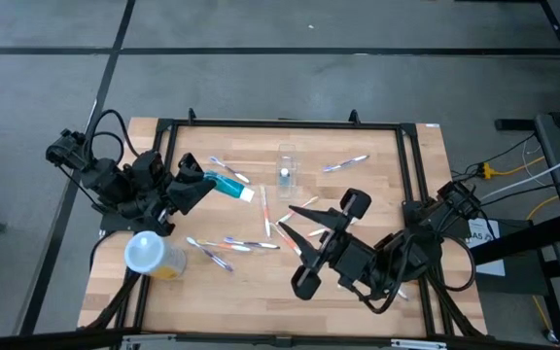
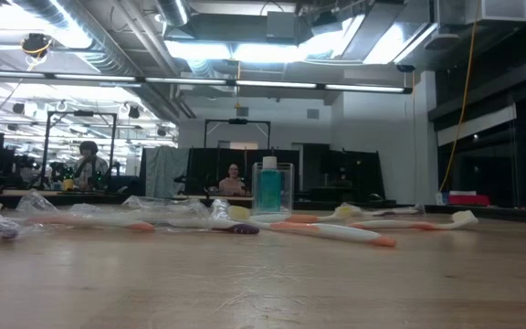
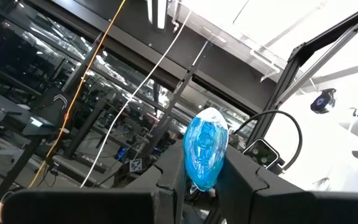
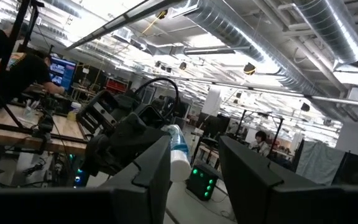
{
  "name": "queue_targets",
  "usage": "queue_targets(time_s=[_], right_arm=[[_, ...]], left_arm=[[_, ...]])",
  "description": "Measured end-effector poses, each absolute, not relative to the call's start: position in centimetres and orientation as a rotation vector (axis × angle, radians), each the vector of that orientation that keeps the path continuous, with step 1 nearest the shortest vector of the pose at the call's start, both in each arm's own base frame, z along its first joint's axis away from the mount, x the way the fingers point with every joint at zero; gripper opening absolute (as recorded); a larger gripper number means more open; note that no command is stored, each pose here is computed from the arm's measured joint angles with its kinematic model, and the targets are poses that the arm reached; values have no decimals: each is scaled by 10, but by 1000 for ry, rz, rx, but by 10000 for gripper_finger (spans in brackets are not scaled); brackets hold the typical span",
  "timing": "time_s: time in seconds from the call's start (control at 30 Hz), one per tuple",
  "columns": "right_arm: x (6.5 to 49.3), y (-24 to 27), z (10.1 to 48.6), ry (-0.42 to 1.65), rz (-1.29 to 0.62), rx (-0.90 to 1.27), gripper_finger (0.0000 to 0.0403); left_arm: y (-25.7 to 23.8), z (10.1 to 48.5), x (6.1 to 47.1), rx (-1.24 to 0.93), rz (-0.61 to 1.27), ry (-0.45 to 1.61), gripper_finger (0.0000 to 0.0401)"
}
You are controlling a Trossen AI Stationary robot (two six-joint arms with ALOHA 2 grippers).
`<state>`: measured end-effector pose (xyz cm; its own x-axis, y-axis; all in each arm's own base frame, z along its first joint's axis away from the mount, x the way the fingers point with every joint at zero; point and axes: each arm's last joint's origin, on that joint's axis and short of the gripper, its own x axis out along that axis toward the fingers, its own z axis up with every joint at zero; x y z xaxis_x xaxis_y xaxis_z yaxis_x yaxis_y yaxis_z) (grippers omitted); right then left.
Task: Pick & Place toothbrushing station
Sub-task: Put the blue mouthwash into the transparent organizer
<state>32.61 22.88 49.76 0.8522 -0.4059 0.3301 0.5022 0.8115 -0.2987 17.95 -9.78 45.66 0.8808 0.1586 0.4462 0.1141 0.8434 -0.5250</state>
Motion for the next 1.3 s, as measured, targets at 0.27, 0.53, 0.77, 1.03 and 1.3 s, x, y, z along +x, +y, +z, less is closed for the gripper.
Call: queue_targets(time_s=[0.27, 0.53, 0.77, 1.03, 1.3], right_arm=[[342, 215, 490, -226, -486, -308, 140], [348, 205, 490, -246, -502, -233, 180], [352, 201, 491, -293, -452, -181, 229], [359, 194, 488, -303, -408, -129, 229], [366, 186, 486, -313, -362, -70, 234]], left_arm=[[-98, 457, 179, -573, 24, -500, 66], [-98, 457, 179, -575, 13, -507, 66], [-98, 457, 179, -575, 11, -507, 66], [-98, 458, 179, -575, 12, -508, 66], [-96, 459, 177, -579, 11, -513, 66]])
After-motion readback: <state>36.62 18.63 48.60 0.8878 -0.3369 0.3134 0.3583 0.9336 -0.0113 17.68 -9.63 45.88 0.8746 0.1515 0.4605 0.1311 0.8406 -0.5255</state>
